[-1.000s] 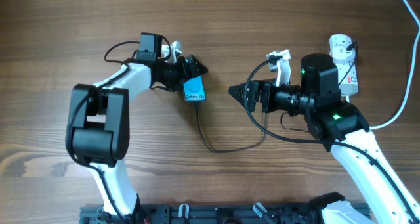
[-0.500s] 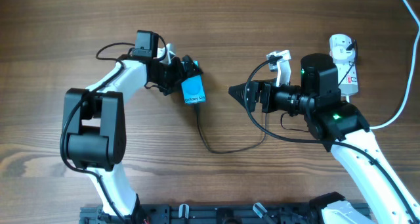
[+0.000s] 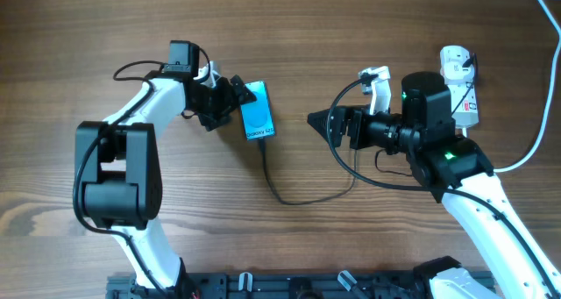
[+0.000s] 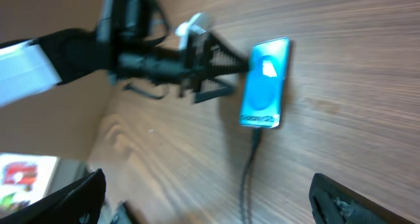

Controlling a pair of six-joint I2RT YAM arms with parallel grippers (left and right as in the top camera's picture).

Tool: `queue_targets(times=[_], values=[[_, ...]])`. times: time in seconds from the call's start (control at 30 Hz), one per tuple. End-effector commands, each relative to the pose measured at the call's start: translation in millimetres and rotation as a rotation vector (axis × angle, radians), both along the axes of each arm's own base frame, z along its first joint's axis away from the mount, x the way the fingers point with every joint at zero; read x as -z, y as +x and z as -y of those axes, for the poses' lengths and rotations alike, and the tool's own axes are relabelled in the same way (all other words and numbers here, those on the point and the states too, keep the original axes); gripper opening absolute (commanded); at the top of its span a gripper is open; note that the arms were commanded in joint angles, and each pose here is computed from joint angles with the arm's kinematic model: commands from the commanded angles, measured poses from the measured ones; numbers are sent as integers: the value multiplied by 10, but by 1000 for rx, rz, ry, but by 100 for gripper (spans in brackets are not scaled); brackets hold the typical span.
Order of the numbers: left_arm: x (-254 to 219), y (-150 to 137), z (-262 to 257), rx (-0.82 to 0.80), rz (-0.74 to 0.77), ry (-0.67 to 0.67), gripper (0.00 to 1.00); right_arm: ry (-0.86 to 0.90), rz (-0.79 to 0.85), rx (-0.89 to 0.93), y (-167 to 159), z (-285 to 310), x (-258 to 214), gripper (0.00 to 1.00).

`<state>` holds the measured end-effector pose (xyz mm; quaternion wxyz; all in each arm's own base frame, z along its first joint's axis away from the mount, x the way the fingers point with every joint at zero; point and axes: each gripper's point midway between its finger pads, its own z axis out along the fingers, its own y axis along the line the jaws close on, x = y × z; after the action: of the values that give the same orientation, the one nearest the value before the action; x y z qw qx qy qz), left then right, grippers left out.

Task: Plug charger to phone and switch on socket

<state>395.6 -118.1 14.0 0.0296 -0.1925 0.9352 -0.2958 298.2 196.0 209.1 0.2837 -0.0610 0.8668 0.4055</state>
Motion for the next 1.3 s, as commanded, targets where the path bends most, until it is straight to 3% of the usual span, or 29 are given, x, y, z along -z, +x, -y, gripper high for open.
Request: queue_targets(times=[0.0,0.07,0.37,0.6,0.73,0.87,1.27], values=[[532,-388,-537,-86,-204,213,93,-141,20,215,254,415,99,57],[402,-353,-596,-100,-195,211,97,-195,-47,394,348,764,181,5],[22,-284,-703,-136,-139,206,100,-297,-146,871,623,2295,72,4],[23,-319,-702,-135,-153,207,100,-295,-370,1091,704,3203,644,5],[24,-328,-702,-134,-157,207,100,-265,-512,1145,763,3451,1096,5],[24,-324,-702,-134,-155,207,100,-267,-547,1151,853,3532,1378,4],[24,-324,-703,-135,-155,207,100,-245,-372,1206,1304,3786,1443,5]])
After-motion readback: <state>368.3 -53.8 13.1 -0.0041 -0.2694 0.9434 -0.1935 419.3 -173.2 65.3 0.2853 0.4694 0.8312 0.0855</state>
